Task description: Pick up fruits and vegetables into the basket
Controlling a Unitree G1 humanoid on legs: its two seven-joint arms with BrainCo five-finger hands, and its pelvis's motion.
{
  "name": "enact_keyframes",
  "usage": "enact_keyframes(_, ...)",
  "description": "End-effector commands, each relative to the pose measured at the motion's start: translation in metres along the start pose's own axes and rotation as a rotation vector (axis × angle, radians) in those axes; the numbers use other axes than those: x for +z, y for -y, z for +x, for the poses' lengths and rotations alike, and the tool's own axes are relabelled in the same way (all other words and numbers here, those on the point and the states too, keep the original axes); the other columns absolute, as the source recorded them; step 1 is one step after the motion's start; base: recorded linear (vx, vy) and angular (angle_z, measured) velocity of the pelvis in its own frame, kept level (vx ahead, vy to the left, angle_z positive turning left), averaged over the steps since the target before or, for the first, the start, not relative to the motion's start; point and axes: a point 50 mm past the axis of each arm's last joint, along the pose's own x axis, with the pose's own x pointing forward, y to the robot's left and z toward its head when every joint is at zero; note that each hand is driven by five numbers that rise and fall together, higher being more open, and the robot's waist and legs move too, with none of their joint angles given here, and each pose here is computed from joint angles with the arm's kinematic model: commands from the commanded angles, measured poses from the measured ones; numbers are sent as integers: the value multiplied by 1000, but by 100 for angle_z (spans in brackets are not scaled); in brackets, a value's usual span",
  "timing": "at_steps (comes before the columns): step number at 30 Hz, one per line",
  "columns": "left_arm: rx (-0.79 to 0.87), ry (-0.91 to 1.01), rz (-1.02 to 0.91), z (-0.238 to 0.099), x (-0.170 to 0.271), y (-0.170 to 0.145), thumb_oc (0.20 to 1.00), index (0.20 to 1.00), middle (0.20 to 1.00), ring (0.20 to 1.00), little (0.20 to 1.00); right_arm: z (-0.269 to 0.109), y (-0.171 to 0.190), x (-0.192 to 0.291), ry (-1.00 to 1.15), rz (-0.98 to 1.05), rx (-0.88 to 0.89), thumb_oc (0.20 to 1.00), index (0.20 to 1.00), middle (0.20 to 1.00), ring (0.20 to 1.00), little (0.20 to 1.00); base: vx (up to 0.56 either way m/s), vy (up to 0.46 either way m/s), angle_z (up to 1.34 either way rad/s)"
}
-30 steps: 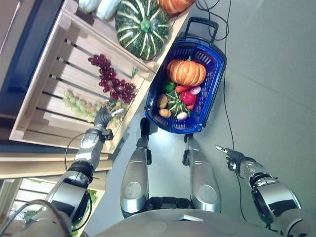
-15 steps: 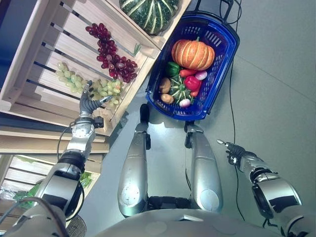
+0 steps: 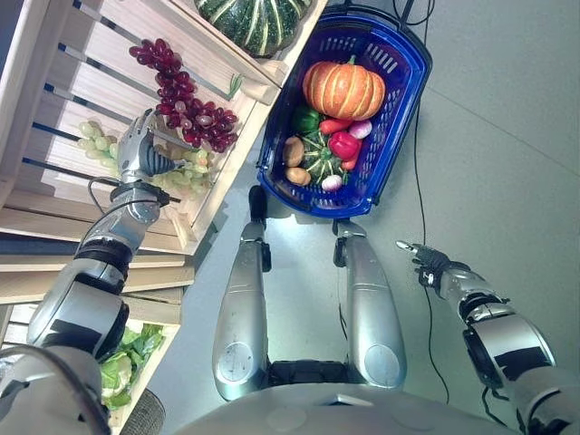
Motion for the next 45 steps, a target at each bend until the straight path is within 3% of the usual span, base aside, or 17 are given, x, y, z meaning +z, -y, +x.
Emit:
enact_keyframes(1,21,-25,180,-6,-24,-11,1000,1000,1000,1000,1000,-4,19,-22,-59,-14,-48,1000,1000,1000,1000,1000,24,11,-3)
enact_keyframes(9,-113,-1,408,-6,-29,-3,1000,1000,1000,1000,1000,-4,21,-11,-46,-29,-54,1000,1000,1000,1000,1000,2,2,0)
enact_keyframes(14,-307,-51,477,-17,-40,16,1000,1000,1000,1000,1000,-4,23,-3,-43,-45,-56,1000,1000,1000,1000,1000,14,15,-4)
enact_keyframes(20,-387,-109,509,-30,-52,29,1000,1000,1000,1000,1000,-4,23,3,-37,-63,-50,1000,1000,1000,1000,1000,7,15,-5)
enact_keyframes(45,-170,-188,640,-19,-51,14,1000,1000,1000,1000,1000,-1,5,9,-27,-65,-22,1000,1000,1000,1000,1000,0,0,0)
